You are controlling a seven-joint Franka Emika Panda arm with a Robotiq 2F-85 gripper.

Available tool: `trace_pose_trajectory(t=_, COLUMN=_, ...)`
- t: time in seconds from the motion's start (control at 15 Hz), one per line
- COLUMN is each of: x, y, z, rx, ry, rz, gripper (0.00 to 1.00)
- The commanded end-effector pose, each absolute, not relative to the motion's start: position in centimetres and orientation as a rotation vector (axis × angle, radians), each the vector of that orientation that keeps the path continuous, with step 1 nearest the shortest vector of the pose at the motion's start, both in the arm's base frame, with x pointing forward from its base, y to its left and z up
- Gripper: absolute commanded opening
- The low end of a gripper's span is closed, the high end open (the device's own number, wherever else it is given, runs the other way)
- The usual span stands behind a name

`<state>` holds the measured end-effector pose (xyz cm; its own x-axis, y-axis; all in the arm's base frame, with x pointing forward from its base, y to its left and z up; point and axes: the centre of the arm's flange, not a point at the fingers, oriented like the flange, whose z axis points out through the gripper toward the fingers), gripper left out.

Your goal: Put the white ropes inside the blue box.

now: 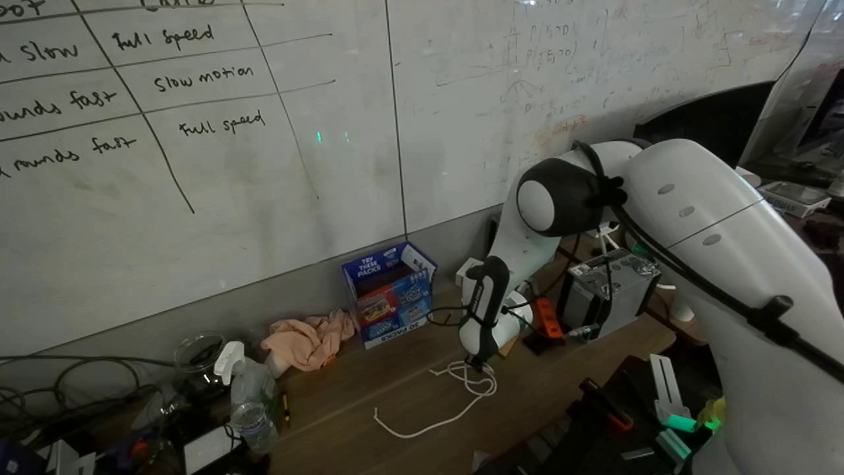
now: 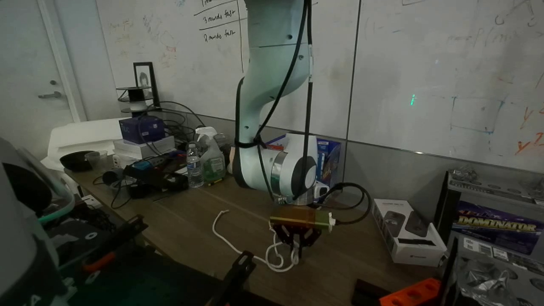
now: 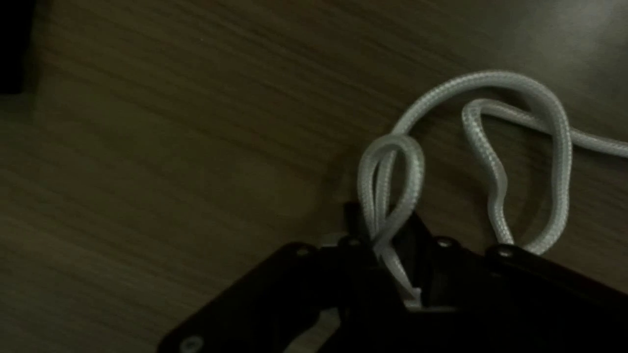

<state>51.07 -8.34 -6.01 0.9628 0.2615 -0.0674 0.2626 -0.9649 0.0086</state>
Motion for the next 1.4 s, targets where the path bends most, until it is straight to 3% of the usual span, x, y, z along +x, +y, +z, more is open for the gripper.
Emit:
trace_pose_trajectory(t=0.0, x=52.3, y=-7.8, z=-4.8, rx=3.105, ry=0.338, rz=-0.147, gripper=0.0)
trace_pose_trajectory(t=0.27, x=54.3, y=-6.6, z=-1.5, rx=3.117, ry=0.284, rz=-0.226, gripper=0.02)
trace_pose_trajectory(t=0.67, x=60.7, y=-2.7, z=10.2, rx=3.155, ry=0.195, rz=-0.187, gripper=0.02)
trace_pose_trajectory(t=1.33, x=68.6, y=3.1, z=35.7, rx=3.078, ry=-0.274, rz=0.295, gripper=0.04)
